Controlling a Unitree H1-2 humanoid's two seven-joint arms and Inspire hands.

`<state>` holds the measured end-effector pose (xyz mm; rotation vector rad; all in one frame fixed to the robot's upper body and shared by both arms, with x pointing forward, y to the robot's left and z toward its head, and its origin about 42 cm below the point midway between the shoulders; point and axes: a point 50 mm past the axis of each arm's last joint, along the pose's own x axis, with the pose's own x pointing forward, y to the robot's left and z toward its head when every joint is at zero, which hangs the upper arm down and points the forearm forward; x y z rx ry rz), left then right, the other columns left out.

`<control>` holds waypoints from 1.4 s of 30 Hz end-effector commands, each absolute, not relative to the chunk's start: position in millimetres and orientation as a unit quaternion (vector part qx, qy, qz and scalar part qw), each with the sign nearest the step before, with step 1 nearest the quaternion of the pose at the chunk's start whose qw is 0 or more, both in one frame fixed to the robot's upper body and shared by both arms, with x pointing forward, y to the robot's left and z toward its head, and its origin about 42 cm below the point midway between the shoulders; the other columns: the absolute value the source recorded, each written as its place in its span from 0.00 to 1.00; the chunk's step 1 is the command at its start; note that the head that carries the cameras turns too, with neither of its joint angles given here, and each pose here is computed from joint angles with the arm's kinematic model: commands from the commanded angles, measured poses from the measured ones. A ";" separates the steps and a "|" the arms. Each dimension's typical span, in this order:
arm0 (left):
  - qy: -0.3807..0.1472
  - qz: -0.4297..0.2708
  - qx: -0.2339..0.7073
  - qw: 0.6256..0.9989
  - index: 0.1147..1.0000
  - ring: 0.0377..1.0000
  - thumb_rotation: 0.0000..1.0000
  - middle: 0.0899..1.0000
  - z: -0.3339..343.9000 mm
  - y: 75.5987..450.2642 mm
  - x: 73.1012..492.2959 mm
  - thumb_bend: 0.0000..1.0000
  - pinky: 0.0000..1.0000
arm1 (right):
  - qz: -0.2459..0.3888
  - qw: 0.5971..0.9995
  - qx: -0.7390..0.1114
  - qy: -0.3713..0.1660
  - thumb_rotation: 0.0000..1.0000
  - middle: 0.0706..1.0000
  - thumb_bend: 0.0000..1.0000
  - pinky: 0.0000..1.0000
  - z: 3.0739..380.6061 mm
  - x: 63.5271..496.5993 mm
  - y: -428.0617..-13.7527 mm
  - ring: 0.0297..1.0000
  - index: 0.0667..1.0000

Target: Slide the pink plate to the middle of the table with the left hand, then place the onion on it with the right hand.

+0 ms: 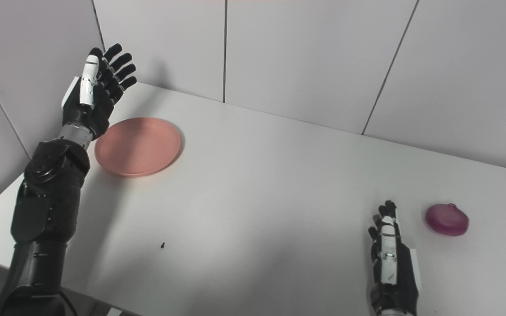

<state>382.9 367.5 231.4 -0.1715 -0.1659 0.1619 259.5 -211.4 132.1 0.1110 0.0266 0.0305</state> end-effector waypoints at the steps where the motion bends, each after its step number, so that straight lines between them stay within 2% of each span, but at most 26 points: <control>1: -0.140 0.085 -0.079 0.983 0.88 0.90 1.00 0.89 263.7 377.0 393.1 0.40 0.90 | 0.018 0.999 0.050 -0.005 1.00 1.00 0.09 1.00 140.8 257.1 -214.6 1.00 1.00; 16: -0.113 0.130 -0.099 0.980 0.88 0.90 1.00 0.90 245.0 407.2 395.4 0.36 0.91 | 0.022 0.998 0.050 -0.006 1.00 1.00 0.09 1.00 140.6 256.6 -215.0 1.00 1.00; 33: -0.087 0.154 -0.105 0.979 0.85 0.88 1.00 0.88 226.4 418.9 396.9 0.36 0.89 | 0.021 0.998 0.051 -0.006 1.00 1.00 0.09 1.00 139.7 256.6 -215.1 1.00 1.00; 42: -0.067 0.162 -0.111 0.978 0.87 0.90 1.00 0.89 210.8 426.4 397.0 0.36 0.91 | 0.023 0.998 0.052 -0.006 1.00 1.00 0.09 1.00 139.0 256.3 -216.2 1.00 1.00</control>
